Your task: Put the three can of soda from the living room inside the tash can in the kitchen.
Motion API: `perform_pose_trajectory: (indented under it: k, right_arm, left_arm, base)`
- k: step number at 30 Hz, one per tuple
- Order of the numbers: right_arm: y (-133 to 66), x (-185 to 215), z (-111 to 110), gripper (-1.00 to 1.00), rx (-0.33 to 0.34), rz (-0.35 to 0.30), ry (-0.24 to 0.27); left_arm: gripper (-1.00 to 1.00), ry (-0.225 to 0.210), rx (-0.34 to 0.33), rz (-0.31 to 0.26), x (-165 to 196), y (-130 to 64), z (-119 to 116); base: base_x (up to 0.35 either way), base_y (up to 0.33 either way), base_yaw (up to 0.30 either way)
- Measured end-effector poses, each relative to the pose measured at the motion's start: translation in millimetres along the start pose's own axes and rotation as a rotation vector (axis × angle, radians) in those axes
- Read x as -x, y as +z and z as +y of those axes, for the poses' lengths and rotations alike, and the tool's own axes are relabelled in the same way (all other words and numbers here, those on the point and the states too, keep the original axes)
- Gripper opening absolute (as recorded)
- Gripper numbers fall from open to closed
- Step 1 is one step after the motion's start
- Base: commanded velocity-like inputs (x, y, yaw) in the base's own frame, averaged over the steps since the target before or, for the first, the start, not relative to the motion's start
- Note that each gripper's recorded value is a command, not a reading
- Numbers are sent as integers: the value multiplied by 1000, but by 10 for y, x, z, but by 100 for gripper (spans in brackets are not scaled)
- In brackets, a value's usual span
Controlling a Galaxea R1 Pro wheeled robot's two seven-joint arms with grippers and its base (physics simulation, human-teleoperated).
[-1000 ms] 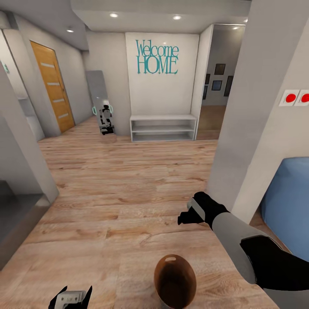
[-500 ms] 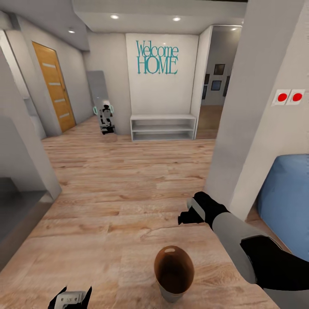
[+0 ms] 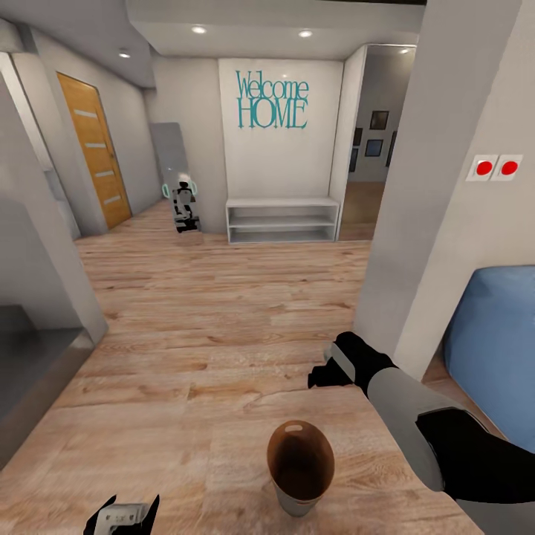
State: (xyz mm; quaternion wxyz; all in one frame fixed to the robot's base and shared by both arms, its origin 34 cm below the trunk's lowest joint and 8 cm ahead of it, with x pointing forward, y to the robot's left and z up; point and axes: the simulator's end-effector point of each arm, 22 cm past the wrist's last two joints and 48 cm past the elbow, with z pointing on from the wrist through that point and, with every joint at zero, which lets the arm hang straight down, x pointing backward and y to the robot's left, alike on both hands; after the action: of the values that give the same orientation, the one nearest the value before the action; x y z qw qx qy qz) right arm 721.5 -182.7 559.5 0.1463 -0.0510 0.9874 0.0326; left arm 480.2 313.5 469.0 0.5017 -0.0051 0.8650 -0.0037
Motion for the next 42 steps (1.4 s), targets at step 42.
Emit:
perform_pose_trajectory:
  k: [42]
  right_arm:
    - [156,-54,17,100,8,-9,0]
  left_arm:
    - [100,1,10,10,-201,51,33]
  base:
    - [0,0,0]
